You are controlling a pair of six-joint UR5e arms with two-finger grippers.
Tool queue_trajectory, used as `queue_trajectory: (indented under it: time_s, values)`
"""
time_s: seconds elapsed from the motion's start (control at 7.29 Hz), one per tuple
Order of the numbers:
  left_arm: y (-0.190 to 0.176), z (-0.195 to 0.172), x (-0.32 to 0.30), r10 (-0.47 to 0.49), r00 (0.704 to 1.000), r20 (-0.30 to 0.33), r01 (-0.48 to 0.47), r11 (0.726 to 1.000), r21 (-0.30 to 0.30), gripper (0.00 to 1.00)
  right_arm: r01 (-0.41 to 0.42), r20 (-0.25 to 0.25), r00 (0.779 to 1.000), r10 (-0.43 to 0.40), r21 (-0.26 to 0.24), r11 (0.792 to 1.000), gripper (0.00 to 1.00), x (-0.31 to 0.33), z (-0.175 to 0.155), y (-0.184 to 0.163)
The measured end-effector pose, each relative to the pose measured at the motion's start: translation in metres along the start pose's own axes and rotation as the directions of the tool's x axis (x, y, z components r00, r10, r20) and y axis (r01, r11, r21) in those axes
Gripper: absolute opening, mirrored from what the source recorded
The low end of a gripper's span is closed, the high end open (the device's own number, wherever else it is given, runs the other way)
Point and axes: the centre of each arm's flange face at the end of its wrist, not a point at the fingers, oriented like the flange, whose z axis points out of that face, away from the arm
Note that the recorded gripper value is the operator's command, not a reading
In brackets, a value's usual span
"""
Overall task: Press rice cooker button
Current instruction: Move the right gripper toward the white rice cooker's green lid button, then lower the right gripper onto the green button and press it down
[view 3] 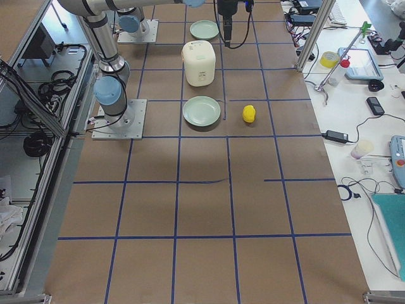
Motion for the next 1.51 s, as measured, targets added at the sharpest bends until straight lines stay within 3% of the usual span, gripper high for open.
queue_trajectory:
  time_s: [0.27, 0.69, 1.51]
  values:
    - [0.000, 0.000, 0.000, 0.000, 1.000, 0.000, 0.000, 1.000, 0.000, 1.00, -0.003, 0.001, 1.000, 0.003, 0.001, 1.000, 0.97, -0.001, -0.001, 0.003]
    - [0.000, 0.000, 0.000, 0.000, 1.000, 0.000, 0.000, 1.000, 0.000, 1.00, -0.004, 0.001, 1.000, 0.004, -0.002, 1.000, 0.00, -0.001, 0.000, 0.004]
    - [0.000, 0.000, 0.000, 0.000, 1.000, 0.000, 0.000, 1.000, 0.000, 1.00, -0.038, 0.047, 0.998, 0.043, -0.095, 0.995, 0.00, -0.031, 0.028, 0.036]
